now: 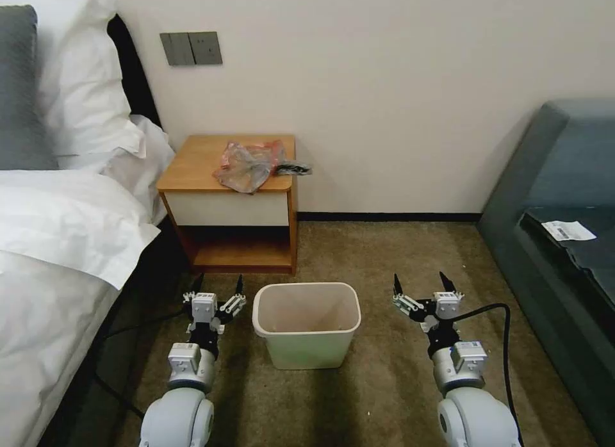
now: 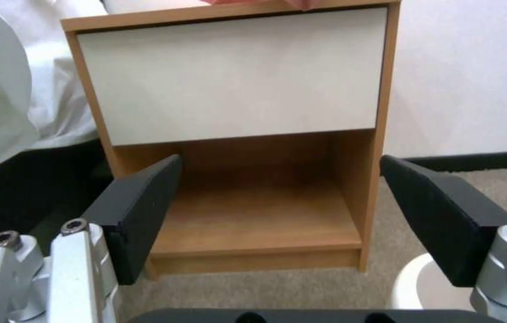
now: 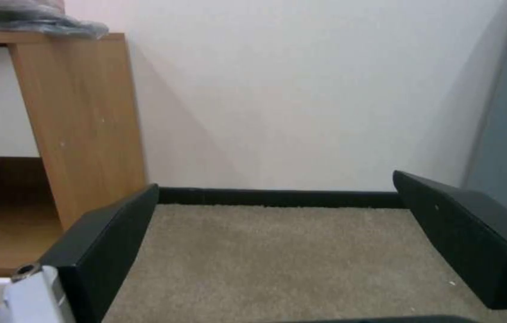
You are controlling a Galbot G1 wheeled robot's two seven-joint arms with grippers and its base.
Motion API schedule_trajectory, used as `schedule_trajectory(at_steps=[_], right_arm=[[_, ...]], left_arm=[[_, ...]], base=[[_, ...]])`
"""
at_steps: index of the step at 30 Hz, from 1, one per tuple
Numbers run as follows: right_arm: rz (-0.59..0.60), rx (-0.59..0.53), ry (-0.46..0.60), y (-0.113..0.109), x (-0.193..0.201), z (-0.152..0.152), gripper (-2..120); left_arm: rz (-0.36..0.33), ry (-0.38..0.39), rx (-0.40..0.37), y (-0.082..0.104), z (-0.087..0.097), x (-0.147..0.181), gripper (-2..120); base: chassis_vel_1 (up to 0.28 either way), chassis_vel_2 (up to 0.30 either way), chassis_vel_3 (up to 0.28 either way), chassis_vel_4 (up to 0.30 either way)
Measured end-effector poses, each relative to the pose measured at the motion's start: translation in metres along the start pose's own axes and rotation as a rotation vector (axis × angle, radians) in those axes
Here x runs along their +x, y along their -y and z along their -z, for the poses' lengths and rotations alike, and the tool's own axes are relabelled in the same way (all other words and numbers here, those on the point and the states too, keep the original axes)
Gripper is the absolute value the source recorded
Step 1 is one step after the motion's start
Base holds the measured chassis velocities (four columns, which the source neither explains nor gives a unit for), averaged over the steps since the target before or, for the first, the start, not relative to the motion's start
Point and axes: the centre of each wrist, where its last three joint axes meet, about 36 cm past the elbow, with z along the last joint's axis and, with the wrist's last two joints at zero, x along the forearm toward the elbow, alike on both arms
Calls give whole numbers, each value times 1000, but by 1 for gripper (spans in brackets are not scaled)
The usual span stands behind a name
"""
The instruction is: Pick up the garbage bag from the table and place it over the trash can.
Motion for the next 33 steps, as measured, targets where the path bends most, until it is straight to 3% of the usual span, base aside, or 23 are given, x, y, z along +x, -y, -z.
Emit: schedule_trajectory(at_steps=[21, 25, 26, 29, 33], right_arm=[[0, 0, 2, 0, 0, 0, 100], [-10, 12, 71, 0, 1, -3, 100], [-10, 12, 71, 0, 1, -3, 100], [-24, 29, 160, 1, 4, -8, 100], [-37, 45, 254, 1, 6, -13, 100]], left_arm=[[-1, 3, -1, -1, 0, 0, 85], [0, 110, 21, -20, -5, -3, 97], [0, 110, 21, -20, -5, -3, 97], [9, 213, 47, -40, -9, -7, 99], [2, 239, 95, -44, -14, -7, 100]], base=[[0, 0, 0, 0], [0, 0, 0, 0], [0, 0, 0, 0], [0, 0, 0, 0], [0, 0, 0, 0]])
